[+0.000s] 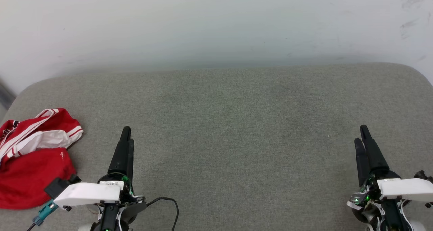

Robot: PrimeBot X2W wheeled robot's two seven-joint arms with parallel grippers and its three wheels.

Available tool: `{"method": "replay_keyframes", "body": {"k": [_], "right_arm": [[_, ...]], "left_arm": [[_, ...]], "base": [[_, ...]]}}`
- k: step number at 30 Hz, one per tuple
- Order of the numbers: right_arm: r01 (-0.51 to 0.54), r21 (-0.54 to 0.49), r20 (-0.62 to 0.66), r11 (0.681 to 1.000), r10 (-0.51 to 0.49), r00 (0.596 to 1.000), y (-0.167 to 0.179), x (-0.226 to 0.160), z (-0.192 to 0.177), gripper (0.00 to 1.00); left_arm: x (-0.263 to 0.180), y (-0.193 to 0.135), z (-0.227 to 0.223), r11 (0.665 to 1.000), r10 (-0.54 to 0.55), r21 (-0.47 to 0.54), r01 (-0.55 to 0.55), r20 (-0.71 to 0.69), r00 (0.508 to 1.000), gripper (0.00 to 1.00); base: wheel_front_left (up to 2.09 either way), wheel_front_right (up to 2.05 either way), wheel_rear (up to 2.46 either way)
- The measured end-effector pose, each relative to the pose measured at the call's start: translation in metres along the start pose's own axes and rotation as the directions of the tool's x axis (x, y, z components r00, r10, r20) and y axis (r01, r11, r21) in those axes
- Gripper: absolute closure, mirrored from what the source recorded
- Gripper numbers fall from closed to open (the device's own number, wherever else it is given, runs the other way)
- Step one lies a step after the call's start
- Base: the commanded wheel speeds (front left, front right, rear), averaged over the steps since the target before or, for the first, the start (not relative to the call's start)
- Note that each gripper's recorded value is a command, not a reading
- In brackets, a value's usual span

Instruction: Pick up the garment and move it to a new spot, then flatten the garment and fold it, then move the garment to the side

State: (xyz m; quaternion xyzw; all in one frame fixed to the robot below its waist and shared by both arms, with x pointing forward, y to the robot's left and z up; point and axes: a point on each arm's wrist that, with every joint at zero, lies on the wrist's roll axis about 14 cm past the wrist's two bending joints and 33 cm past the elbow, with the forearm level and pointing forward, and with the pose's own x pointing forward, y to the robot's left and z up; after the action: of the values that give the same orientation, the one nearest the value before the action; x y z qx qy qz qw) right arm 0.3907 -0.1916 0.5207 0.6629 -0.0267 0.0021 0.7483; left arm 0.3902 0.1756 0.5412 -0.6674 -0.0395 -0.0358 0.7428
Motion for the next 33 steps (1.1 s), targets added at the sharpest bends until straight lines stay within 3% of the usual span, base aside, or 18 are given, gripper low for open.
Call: {"method": "replay_keyframes", "body": {"k": [7, 8, 18, 28, 33], "right_arm": [[-0.036, -0.184, -0.002, 0.982, 0.036, 0.999, 0.011, 0.004, 0.002, 0.0], [-0.055, -0.285, -0.008, 0.957, 0.054, 0.998, 0.016, 0.005, 0.001, 0.0], [-0.109, -0.545, -0.052, 0.831, 0.096, 0.994, 0.027, 0.006, -0.011, 0.0], [-0.147, -0.701, -0.08, 0.697, 0.128, 0.989, 0.035, 0.006, -0.017, 0.0], [-0.159, -0.769, -0.095, 0.619, 0.135, 0.986, 0.038, 0.006, -0.018, 0.0]], "left_arm": [[0.001, -0.013, -0.003, 0.988, -0.043, 0.147, 0.044, -0.01, 0.999, 0.0], [0.002, -0.019, -0.003, 0.975, -0.063, 0.212, 0.064, -0.011, 0.998, 0.0], [0.002, -0.031, -0.008, 0.925, -0.111, 0.364, 0.11, -0.021, 0.994, 0.0], [0.0, -0.036, -0.016, 0.819, -0.138, 0.553, 0.152, -0.067, 0.988, 0.0], [0.0, -0.034, -0.017, 0.739, -0.139, 0.654, 0.164, -0.089, 0.986, 0.0]], "base": [[0.0, 0.0, 0.0], [0.0, 0.0, 0.0], [0.0, 0.0, 0.0], [0.0, 0.0, 0.0], [0.0, 0.0, 0.0]]}}
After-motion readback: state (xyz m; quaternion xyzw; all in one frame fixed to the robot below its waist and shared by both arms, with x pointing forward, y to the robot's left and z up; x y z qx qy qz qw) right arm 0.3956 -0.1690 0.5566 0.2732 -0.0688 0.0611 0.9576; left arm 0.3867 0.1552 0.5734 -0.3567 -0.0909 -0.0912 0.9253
